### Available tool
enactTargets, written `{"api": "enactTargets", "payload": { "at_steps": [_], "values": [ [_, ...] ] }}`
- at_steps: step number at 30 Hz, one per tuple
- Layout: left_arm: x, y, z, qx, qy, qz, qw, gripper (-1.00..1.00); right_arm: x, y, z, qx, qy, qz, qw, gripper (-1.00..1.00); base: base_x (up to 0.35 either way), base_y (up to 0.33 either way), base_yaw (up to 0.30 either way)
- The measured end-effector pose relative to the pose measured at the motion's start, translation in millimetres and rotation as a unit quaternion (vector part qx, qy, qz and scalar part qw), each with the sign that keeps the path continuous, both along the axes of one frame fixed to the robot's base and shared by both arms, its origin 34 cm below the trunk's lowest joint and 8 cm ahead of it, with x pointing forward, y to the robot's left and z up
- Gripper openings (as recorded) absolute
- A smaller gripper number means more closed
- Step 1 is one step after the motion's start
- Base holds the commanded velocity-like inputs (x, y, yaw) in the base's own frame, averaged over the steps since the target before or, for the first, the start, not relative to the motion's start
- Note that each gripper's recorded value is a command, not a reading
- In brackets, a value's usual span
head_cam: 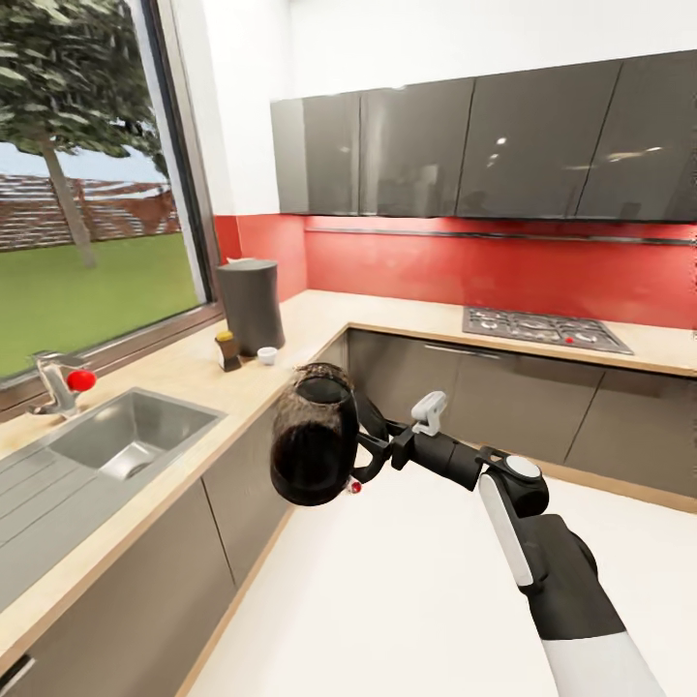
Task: Set up a coffee station on the kitchen countertop: keep the coffee maker on the countertop, move the bottle of coffee from the kitchen shelf to the counter next to the coffee maker, place a paper coffee filter on top of the coffee maker, put the saucer next to the coffee maker with the coffee cup on the saucer, and place the electric kettle next to the coffee maker.
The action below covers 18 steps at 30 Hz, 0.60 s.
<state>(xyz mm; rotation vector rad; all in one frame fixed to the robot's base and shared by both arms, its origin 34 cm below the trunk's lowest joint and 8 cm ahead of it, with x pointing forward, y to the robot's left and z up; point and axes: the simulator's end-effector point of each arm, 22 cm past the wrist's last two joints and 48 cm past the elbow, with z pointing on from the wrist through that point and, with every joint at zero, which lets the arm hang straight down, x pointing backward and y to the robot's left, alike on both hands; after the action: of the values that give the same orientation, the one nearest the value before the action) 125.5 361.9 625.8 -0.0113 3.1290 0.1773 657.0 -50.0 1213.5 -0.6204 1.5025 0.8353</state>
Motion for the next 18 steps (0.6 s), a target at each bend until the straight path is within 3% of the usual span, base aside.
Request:
{"api": "enactTargets", "payload": {
  "at_steps": [18],
  "values": [
    [0.0, 0.2, 0.0, 0.000, 0.000, 0.000, 1.0000, 1.00, 1.8, -6.3, -4.1, -0.007, 0.001, -0.004, 1.0000, -1.00, 0.293, -0.137, -0.007]
  ]
}}
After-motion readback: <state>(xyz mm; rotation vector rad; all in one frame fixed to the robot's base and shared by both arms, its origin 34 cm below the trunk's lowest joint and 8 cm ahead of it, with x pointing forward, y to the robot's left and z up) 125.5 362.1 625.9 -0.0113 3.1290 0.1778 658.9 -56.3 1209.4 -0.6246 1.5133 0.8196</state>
